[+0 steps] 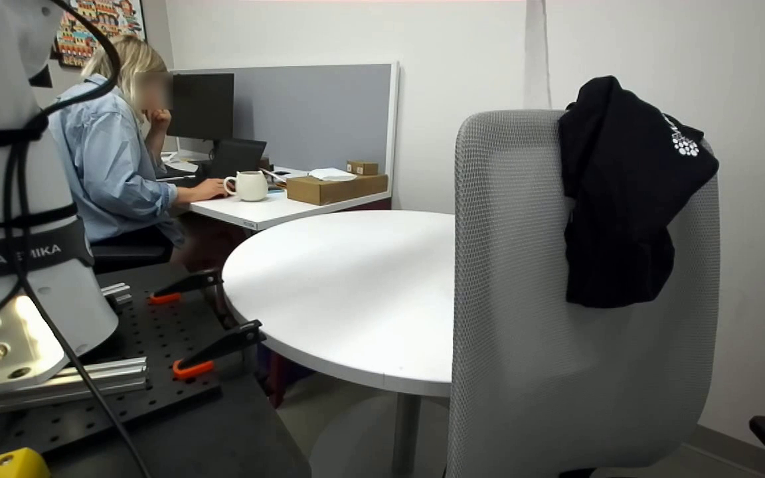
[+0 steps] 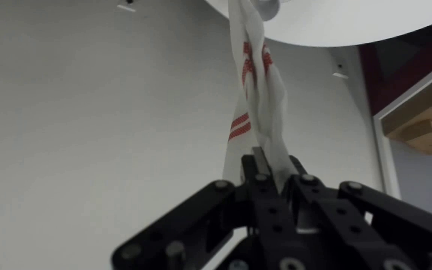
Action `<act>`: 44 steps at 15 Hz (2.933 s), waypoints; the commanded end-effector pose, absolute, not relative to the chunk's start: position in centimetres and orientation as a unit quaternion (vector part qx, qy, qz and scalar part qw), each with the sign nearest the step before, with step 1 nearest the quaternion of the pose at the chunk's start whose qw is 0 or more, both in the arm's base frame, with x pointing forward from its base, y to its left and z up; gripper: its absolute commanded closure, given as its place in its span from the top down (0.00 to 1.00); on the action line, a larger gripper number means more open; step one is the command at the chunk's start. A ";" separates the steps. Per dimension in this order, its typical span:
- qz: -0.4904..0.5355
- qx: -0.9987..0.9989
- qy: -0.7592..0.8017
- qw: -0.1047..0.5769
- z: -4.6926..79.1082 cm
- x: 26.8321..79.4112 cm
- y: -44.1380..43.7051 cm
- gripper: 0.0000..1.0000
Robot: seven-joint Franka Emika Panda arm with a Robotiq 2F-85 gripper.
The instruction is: Spread out the towel on the table
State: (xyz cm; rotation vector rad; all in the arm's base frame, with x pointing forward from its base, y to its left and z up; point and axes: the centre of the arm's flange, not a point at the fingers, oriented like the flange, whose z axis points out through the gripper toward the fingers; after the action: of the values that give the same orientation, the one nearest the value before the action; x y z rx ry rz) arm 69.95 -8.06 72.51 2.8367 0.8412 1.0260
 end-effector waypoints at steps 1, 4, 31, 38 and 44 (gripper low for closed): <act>0.274 0.906 0.318 -0.063 69.5 65.9 -2.8 0.02; 0.229 0.906 0.337 -0.113 66.5 63.4 0.3 0.02; -0.036 0.841 0.504 -0.194 37.1 41.9 9.3 0.02; -0.037 0.832 0.512 -0.210 37.4 37.6 11.4 0.34; -0.029 0.828 0.519 -0.210 38.3 36.9 11.7 0.78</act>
State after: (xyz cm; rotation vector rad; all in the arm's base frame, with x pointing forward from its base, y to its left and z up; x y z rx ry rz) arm 37.96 11.82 37.49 3.0007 1.8841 -0.1518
